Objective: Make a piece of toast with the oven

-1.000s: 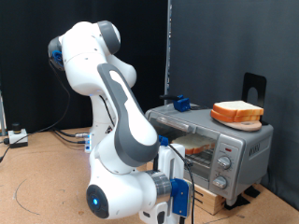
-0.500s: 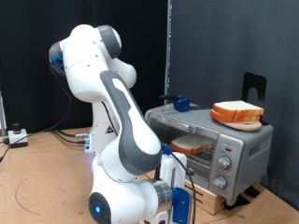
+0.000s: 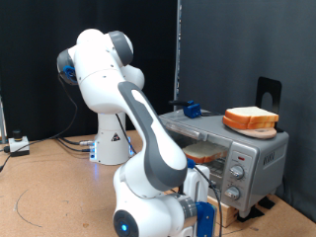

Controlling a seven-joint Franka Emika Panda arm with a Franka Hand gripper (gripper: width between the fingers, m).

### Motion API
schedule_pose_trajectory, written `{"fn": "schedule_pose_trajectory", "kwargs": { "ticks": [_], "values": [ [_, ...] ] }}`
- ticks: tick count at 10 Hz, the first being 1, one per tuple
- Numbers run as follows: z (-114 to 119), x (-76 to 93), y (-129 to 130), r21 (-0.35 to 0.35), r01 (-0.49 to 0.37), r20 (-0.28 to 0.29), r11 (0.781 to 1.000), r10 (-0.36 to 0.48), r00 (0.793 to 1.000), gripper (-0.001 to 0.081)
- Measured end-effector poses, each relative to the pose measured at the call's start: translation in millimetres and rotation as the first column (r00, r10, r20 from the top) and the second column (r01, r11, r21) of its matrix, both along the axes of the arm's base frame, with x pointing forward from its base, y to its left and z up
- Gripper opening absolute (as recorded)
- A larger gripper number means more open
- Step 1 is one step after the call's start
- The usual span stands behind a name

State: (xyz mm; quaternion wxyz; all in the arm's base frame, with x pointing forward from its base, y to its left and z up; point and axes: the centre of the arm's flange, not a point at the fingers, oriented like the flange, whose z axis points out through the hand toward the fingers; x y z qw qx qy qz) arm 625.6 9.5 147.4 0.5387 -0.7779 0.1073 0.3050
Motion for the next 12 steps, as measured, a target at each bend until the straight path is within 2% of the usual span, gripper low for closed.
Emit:
{"fn": "schedule_pose_trajectory", "kwargs": {
  "ticks": [5, 9, 11, 12],
  "values": [
    [-3.2, -9.2, 45.0, 0.021, -0.047, -0.009, 0.999, 0.047, 0.999, 0.0807],
    [-6.6, -16.1, 65.2, 0.027, -0.055, 0.001, 0.998, 0.055, 0.998, 0.0807],
    [-6.4, -17.5, 69.3, 0.025, -0.053, 0.002, 0.998, 0.053, 0.999, 0.0777],
    [-6.5, -18.3, 70.4, 0.026, -0.054, 0.001, 0.998, 0.054, 0.999, 0.0596]
  ]
}}
